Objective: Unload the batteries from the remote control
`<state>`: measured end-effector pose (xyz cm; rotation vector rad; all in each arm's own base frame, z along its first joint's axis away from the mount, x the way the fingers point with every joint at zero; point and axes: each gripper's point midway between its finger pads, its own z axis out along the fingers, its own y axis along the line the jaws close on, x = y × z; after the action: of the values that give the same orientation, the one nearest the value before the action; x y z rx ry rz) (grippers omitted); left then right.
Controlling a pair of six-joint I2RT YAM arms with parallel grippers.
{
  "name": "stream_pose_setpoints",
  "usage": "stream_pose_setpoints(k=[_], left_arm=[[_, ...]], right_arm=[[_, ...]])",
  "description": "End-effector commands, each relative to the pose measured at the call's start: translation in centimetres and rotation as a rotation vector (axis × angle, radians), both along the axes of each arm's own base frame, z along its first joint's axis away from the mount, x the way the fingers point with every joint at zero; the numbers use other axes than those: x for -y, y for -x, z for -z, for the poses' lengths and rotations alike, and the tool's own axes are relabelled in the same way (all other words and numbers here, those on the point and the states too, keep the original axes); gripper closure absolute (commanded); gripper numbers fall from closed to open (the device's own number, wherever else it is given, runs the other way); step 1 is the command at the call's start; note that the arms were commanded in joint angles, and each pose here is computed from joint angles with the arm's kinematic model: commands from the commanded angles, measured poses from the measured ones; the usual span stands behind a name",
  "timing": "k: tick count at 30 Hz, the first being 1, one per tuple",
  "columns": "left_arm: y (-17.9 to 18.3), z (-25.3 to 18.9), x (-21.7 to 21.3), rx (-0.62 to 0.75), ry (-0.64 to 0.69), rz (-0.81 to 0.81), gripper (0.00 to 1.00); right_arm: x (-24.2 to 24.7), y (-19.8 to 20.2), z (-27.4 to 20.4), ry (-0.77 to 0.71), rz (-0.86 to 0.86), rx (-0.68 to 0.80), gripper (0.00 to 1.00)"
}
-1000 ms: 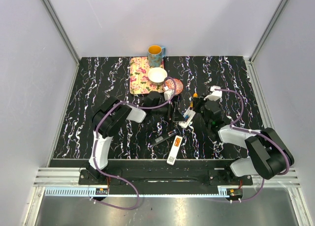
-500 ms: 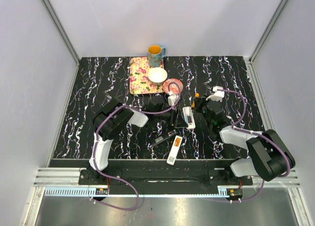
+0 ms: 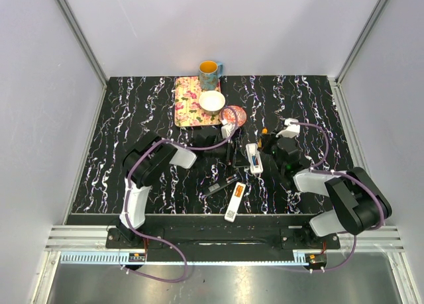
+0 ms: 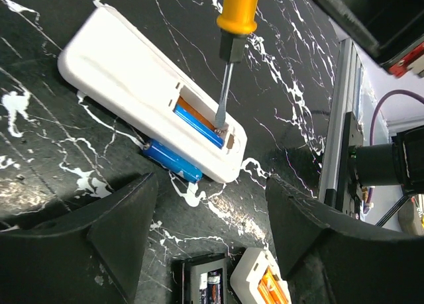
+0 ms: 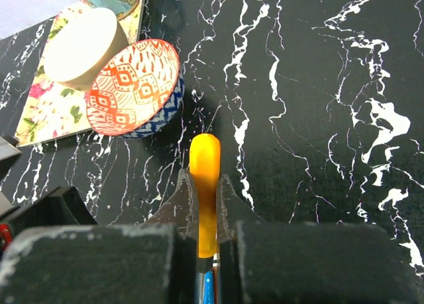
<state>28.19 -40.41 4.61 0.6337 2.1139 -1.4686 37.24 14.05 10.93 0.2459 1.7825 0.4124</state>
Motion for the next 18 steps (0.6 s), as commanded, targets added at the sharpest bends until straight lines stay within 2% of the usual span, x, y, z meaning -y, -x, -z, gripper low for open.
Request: stream_pose_setpoints(k=[1, 18], left_arm=[[-1.7, -4.6, 1.2, 0.095, 0.087, -0.009, 0.3], [-2.1, -4.2, 2.8, 0.051, 0.11, 0.027, 0.32]], right_arm=[[0.8, -0.7, -0.6, -0.026, 0.049, 0.044, 1.0], [0.9, -0.8, 1.6, -0.024, 0.063, 0.008, 1.0]])
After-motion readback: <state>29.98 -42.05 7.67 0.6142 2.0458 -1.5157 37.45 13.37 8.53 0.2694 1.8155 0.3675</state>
